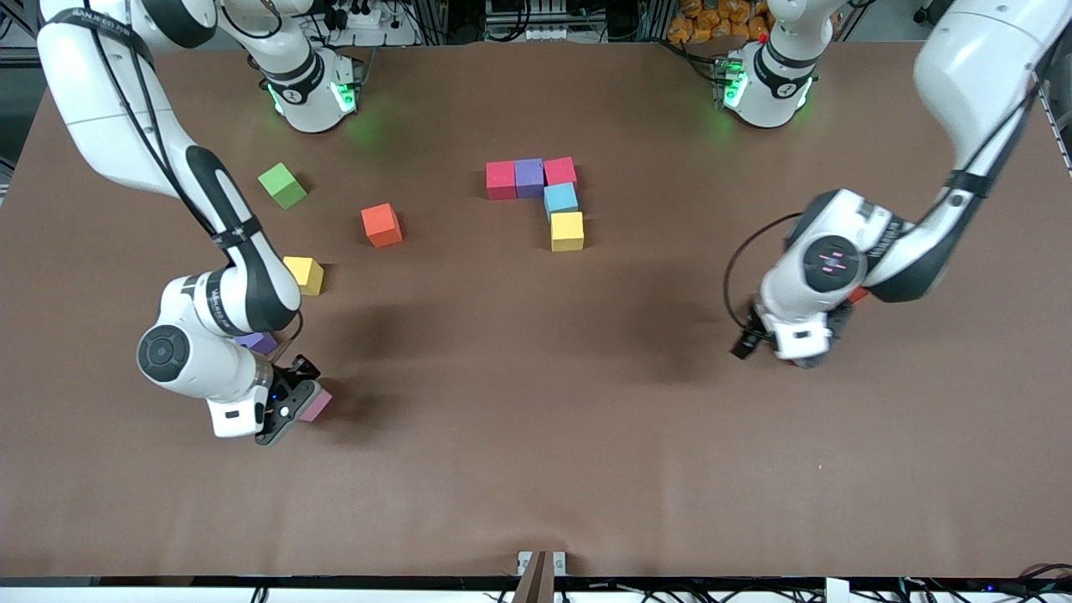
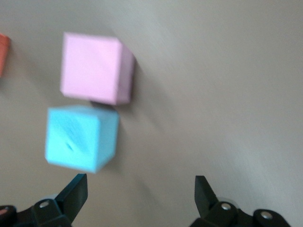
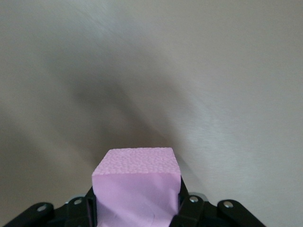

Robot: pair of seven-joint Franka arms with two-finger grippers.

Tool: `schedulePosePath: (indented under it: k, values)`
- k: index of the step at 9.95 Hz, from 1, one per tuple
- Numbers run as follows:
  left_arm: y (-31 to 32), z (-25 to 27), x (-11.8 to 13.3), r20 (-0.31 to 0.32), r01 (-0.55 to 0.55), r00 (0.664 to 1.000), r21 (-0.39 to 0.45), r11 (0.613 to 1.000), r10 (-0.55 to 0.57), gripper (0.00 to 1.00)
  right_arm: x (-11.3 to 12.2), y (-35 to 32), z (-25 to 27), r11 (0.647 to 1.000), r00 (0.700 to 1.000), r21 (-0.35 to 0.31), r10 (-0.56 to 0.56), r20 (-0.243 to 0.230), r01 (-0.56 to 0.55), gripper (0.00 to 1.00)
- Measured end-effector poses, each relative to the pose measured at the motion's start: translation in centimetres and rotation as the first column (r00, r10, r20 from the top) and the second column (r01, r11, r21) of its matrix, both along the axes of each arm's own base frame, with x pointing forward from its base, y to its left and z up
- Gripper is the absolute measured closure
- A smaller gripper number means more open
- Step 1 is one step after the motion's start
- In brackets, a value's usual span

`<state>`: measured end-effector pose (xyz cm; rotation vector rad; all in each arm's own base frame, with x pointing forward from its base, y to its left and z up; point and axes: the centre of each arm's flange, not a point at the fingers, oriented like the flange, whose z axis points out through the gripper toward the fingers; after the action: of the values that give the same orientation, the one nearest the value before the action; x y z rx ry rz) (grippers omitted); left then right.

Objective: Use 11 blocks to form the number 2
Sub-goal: 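Carry the pink cube to the row while the left gripper grasps pink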

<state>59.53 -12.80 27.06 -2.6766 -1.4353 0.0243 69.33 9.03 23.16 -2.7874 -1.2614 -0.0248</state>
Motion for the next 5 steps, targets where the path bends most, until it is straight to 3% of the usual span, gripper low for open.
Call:
schedulePosePath:
  k: [2,5]
  values:
    - [4.7,0.2,0.8,0.003,-0.064,0.998,0.001,0.998,0.064,0.0,-1.4,4.0,1.8,1.0,0.999,0.017,-0.017,-0.039,0.018,0.44]
    - [8.4,0.6,1.6,0.041,-0.116,0.992,-0.015,0.993,0.117,0.0,-5.4,14.3,3.4,0.973,0.974,-0.05,0.228,0.012,-0.227,0.44]
